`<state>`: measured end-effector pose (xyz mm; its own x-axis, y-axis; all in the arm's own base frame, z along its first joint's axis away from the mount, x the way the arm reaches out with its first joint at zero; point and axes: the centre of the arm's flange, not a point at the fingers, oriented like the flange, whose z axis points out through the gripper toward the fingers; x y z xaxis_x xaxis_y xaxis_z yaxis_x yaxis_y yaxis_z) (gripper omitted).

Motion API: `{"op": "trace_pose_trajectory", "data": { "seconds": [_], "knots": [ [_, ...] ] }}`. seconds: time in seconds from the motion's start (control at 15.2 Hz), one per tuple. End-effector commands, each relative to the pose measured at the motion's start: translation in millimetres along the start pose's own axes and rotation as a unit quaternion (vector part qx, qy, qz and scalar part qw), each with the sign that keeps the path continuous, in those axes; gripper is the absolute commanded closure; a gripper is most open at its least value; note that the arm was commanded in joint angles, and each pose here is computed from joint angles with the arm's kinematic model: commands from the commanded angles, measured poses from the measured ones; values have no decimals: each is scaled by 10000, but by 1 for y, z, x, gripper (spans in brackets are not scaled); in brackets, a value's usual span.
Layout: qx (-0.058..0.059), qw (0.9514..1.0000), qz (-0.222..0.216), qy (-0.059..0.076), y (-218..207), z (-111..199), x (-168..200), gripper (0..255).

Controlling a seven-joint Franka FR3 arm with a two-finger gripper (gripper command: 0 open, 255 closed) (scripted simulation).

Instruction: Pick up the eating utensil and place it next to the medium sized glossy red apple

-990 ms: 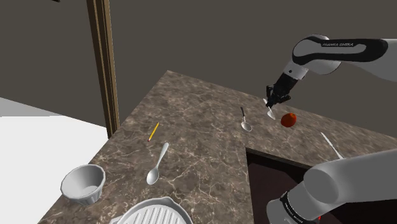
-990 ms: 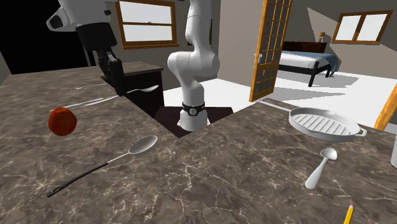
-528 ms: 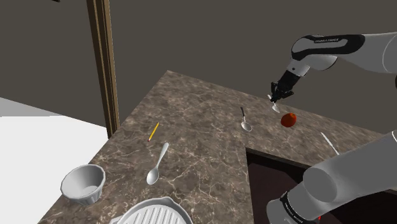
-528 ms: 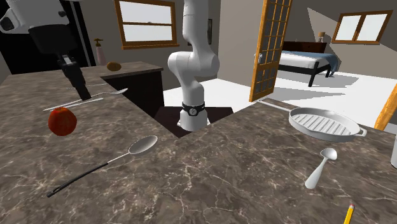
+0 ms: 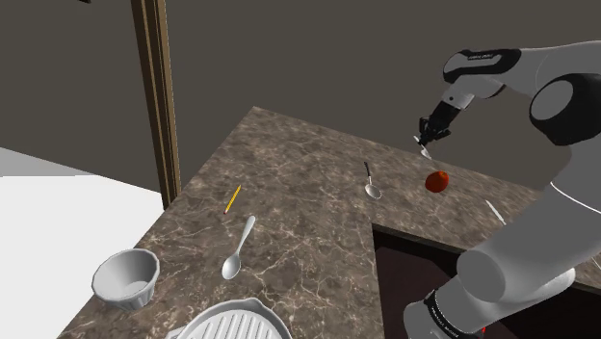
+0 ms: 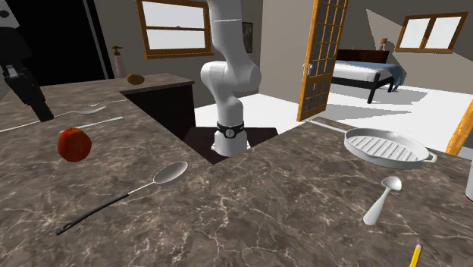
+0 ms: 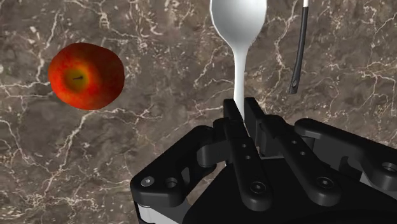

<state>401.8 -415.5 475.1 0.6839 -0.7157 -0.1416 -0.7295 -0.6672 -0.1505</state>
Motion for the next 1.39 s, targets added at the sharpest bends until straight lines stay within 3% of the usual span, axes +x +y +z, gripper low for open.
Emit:
{"op": "trace_pose_trajectory", "data": {
  "seconds": [0.0, 1.32],
  "knots": [
    [-3, 10000, -11, -1, 6, 4, 14, 255],
    [-3, 10000, -11, -1, 22, 107, 29, 255]
  ]
}}
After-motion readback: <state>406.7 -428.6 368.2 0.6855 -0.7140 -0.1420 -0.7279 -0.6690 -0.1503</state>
